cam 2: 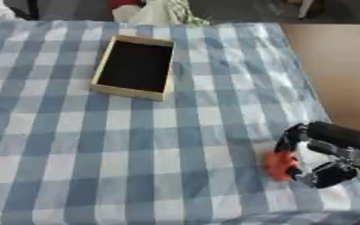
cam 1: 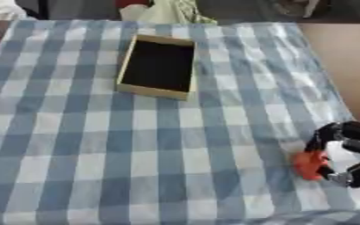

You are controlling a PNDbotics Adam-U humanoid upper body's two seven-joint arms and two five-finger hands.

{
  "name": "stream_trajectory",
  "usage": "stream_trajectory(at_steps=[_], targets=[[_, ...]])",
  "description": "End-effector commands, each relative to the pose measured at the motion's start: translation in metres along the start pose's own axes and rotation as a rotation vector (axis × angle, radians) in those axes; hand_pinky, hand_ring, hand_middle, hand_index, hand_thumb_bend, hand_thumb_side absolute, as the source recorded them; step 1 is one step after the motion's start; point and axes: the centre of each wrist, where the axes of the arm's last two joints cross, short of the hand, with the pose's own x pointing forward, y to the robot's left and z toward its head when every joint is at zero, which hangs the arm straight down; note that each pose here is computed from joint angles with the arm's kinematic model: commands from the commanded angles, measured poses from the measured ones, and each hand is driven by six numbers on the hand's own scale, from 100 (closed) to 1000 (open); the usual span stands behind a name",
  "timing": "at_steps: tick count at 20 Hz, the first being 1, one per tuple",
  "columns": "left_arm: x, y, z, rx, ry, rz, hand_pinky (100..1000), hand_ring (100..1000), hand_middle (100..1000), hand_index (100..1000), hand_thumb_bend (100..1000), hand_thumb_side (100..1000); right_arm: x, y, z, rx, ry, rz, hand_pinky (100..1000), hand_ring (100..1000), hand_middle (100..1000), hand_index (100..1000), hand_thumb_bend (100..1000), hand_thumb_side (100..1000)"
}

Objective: Pick up objects on the table and place them in the box.

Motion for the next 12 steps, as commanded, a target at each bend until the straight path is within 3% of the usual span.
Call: stream_trajectory(at_steps=[1,12], targets=[[0.0047,0.003,-0.0062,-0.006,-0.03,-0.008,753,759,717,823,563,670,-0.0021,-0.0087,0.0043,-0.03,0.012,0.026,713,594,412,627,100,100],[0.0049,0.0032,-0.0067,-0.009,-0.031,-0.01,749,756,715,823,561,669,-0.0019,-0.0098,0.0041,-0.061,0.008,-0.008,677,552,377,593,100,100]])
